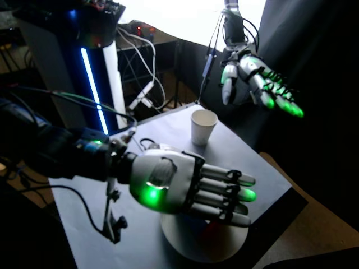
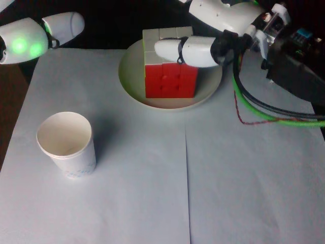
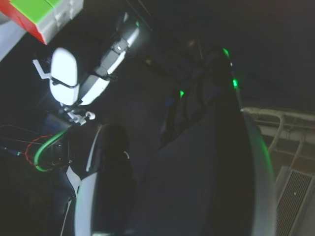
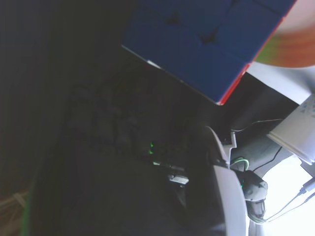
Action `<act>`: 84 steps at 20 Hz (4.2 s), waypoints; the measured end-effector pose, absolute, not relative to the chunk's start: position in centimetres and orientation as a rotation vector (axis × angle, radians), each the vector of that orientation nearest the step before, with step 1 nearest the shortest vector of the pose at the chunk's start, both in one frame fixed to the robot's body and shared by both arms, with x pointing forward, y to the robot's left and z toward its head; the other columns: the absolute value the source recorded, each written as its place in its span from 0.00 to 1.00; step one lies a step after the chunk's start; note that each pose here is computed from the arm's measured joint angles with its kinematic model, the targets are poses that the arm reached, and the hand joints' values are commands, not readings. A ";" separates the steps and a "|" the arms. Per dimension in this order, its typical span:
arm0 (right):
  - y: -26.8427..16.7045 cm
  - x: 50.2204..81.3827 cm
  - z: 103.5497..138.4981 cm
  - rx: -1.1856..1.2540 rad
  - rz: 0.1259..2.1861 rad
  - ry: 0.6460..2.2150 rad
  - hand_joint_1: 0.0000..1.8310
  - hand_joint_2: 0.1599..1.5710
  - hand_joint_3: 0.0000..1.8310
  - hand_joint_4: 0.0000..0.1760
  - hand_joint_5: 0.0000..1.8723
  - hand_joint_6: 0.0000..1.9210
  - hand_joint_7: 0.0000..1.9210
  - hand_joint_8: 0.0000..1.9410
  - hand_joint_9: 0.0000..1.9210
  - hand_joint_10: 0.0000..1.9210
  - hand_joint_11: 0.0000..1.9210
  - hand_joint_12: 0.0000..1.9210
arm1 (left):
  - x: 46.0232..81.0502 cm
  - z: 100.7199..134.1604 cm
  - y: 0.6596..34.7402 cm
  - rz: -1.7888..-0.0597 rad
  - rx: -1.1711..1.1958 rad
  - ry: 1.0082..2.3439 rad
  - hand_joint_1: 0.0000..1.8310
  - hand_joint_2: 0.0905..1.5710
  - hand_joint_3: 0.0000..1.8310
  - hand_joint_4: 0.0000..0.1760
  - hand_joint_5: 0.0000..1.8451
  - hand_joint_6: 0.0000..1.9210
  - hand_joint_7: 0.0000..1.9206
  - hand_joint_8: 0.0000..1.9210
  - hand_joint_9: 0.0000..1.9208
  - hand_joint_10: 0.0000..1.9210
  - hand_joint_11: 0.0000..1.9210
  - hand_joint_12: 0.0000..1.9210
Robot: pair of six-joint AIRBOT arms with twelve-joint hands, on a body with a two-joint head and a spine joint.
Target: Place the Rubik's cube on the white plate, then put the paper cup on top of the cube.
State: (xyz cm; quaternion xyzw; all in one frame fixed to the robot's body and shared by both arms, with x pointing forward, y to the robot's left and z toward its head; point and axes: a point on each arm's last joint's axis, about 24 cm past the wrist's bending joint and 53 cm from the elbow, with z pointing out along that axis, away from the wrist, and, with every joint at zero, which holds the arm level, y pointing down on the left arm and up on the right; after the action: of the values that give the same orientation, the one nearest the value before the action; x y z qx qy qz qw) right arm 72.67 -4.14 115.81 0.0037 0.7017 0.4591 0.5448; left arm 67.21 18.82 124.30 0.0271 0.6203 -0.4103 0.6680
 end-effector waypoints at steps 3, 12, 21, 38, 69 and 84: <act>-5.8 71.7 117.4 -0.022 1.063 1.634 0.15 0.77 0.00 0.23 0.00 0.00 0.01 0.00 0.05 0.10 0.00 0.51 | 67.1 124.1 19.2 -0.920 0.055 1.406 0.14 0.89 0.00 0.36 0.00 0.00 0.00 0.00 0.00 0.00 0.00 0.00; -11.8 64.6 119.0 -0.117 1.029 1.572 0.35 0.83 0.00 0.00 0.00 0.41 0.15 0.23 0.05 0.55 0.00 0.82 | 65.8 123.4 20.3 -0.902 0.047 1.436 0.26 0.77 0.00 0.57 0.00 0.00 0.00 0.00 0.00 0.00 0.00 0.00; -15.4 60.8 115.9 -0.072 0.975 1.661 0.41 0.85 0.00 0.00 0.05 0.64 0.10 0.74 0.09 0.81 0.00 0.81 | 61.7 119.6 20.9 -0.907 0.068 1.556 0.26 0.59 0.00 0.75 0.00 0.00 0.01 0.00 0.02 0.01 0.00 0.63; -15.4 60.7 116.4 -0.051 0.991 1.638 0.44 0.85 0.00 0.00 0.03 0.65 0.10 0.72 0.10 0.79 0.00 0.84 | 58.7 111.5 22.2 -0.921 -0.063 1.772 0.35 0.61 0.01 0.80 0.00 0.00 0.00 0.00 0.00 0.00 0.01 0.00; -15.5 60.9 116.2 -0.034 0.993 1.636 0.40 0.85 0.00 0.00 0.00 0.69 0.10 0.76 0.08 0.79 0.00 0.84 | 62.6 120.9 20.5 -1.101 -0.101 1.386 0.46 0.73 0.00 0.54 0.09 0.59 0.08 0.62 0.05 0.75 0.04 0.95; -14.9 60.9 115.7 -0.031 1.008 1.642 0.41 0.84 0.00 0.00 0.03 0.66 0.10 0.74 0.09 0.82 0.00 0.92 | 71.2 120.8 15.2 -1.331 -0.282 1.414 0.48 0.73 0.00 0.30 0.12 0.56 0.11 0.68 0.07 0.75 0.00 0.93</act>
State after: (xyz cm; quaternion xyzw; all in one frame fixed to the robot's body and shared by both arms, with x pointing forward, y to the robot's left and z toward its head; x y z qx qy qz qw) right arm 60.87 -14.88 115.69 -0.0134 0.6998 0.4295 0.5706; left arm 71.20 15.19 120.82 -0.1195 0.5989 -0.5638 0.5560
